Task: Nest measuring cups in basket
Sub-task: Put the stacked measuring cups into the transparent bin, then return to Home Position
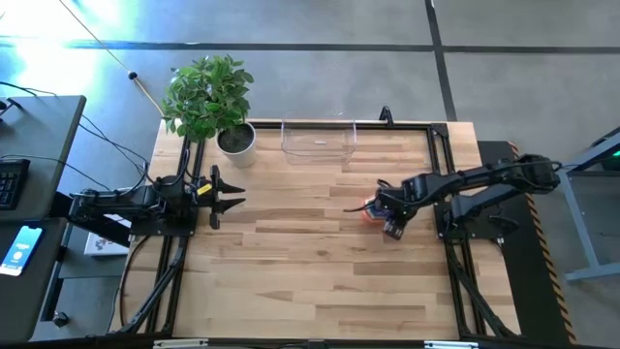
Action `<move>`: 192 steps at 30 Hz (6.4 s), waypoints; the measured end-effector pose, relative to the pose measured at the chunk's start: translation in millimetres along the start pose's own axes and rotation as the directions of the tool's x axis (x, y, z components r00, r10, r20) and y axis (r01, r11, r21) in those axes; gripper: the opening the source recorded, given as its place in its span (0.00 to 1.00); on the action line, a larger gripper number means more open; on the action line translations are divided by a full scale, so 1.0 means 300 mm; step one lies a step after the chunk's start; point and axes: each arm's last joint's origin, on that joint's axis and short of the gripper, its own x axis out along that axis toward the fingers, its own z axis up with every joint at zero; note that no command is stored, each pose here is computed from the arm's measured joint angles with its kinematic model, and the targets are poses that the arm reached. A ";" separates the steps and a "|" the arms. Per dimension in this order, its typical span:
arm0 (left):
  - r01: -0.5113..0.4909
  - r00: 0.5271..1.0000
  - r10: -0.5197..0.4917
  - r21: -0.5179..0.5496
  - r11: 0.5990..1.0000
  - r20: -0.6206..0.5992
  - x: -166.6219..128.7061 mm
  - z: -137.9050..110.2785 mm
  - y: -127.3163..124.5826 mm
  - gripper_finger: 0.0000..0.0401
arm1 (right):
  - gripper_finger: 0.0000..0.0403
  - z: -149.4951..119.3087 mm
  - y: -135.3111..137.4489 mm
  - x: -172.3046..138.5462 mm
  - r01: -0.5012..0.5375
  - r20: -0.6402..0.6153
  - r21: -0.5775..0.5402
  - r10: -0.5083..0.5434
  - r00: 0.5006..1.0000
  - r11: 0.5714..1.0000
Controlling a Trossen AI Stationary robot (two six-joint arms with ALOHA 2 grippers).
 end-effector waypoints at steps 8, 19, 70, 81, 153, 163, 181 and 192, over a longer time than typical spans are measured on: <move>0.000 1.000 0.000 0.000 1.000 0.000 0.000 0.000 0.000 0.29 | 0.34 0.028 -0.030 -0.002 -0.009 0.036 0.015 0.009 0.999 1.000; 0.000 1.000 0.000 0.000 1.000 0.000 0.000 0.000 0.000 0.29 | 0.32 0.041 -0.051 -0.003 -0.018 0.043 0.069 0.015 0.999 0.997; 0.000 1.000 0.000 0.000 1.000 0.000 0.000 0.000 0.000 0.29 | 0.32 0.226 -0.025 -0.044 0.028 0.191 -0.117 -0.006 0.982 0.993; 0.000 1.000 0.000 0.000 1.000 0.000 0.000 0.000 0.000 0.29 | 0.32 0.346 -0.040 -0.183 0.027 0.309 -0.156 0.023 0.951 0.987; -0.001 1.000 0.001 0.000 1.000 0.000 0.000 0.000 0.000 0.29 | 0.41 0.932 -0.458 -0.028 -0.027 0.229 -0.105 0.051 0.972 0.994; -0.001 1.000 0.001 0.000 1.000 0.000 0.000 0.000 0.000 0.29 | 0.60 0.929 -0.458 -0.027 -0.031 0.221 -0.104 0.054 0.974 0.994; -0.002 1.000 0.002 0.000 1.000 0.000 0.000 0.000 0.000 0.29 | 0.64 0.862 -0.361 -0.303 -0.026 0.381 -0.164 0.088 0.920 0.986; -0.002 1.000 0.002 0.000 1.000 0.000 0.000 0.000 0.000 0.29 | 0.64 0.749 -0.231 -0.547 -0.005 0.531 -0.213 0.120 0.838 0.977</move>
